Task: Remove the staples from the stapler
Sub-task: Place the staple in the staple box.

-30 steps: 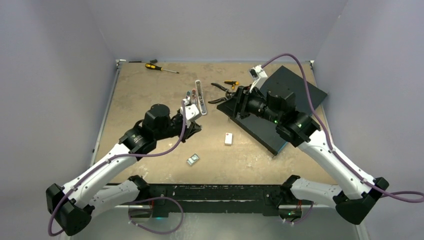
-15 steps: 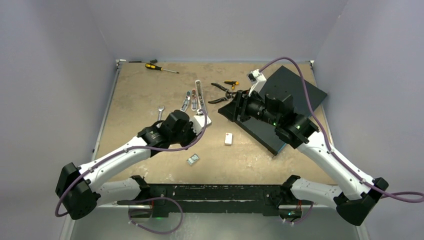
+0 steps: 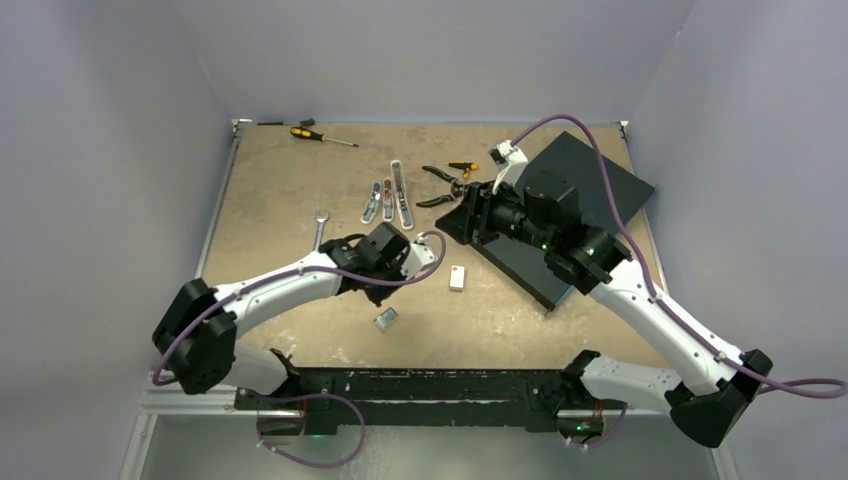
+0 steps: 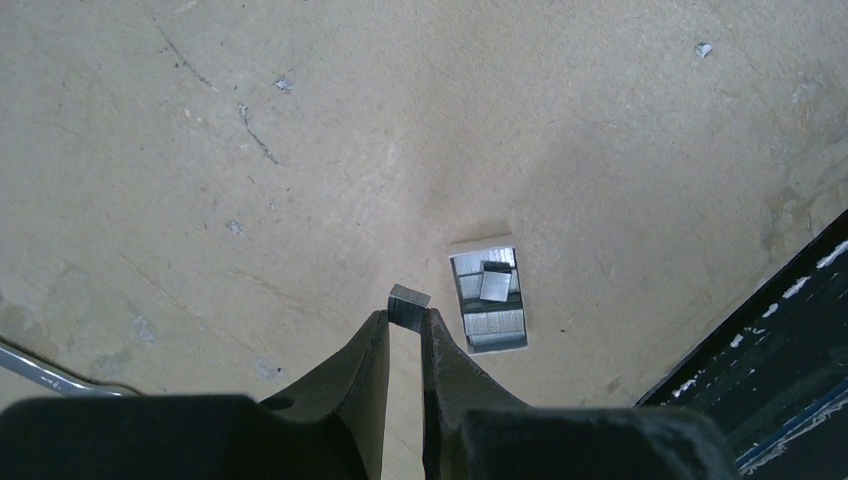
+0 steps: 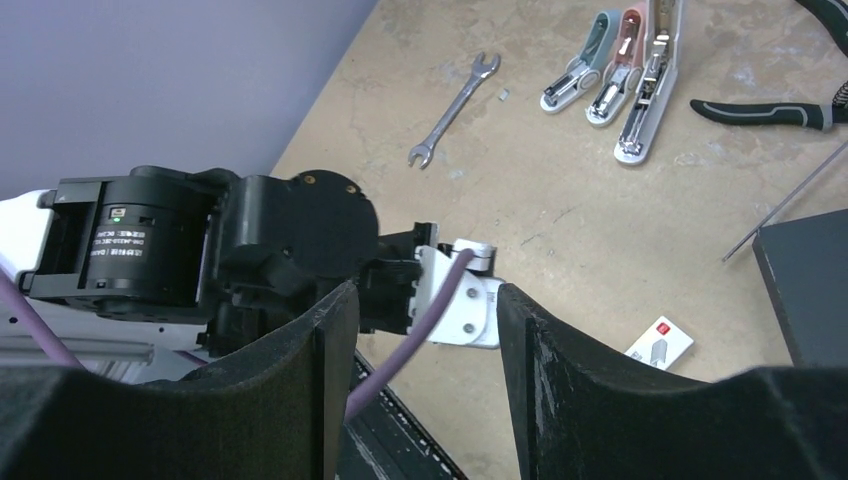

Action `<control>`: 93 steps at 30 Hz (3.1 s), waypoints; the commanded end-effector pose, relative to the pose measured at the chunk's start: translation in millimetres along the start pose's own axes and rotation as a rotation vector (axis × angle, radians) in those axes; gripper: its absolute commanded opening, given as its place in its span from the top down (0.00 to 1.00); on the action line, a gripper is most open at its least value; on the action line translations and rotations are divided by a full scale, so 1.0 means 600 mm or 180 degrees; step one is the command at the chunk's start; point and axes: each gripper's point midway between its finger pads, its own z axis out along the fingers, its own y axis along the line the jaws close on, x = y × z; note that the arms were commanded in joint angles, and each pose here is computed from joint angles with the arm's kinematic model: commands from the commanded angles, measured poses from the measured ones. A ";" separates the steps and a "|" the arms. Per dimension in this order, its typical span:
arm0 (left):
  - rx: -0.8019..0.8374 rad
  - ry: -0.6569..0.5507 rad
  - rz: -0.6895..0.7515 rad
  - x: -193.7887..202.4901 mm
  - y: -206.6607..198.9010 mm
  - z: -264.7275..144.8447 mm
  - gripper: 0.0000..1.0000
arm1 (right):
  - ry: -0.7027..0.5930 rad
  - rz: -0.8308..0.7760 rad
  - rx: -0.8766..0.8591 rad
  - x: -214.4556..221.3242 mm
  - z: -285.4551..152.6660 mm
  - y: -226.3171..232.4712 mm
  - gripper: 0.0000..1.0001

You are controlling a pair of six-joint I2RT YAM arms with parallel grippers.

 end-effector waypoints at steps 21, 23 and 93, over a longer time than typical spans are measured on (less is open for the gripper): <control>-0.0317 0.0578 -0.0791 0.005 -0.046 0.030 0.98 | -0.1319 0.0073 0.1169 -0.154 -0.167 -0.053 0.43; -0.0338 0.0593 -0.0780 0.006 -0.044 0.026 0.98 | -0.1460 0.0090 0.1219 -0.168 -0.193 -0.052 0.43; -0.1686 -0.1614 -0.3282 0.013 0.280 -0.224 0.36 | 0.0638 0.0048 0.1228 0.206 0.095 -0.086 0.41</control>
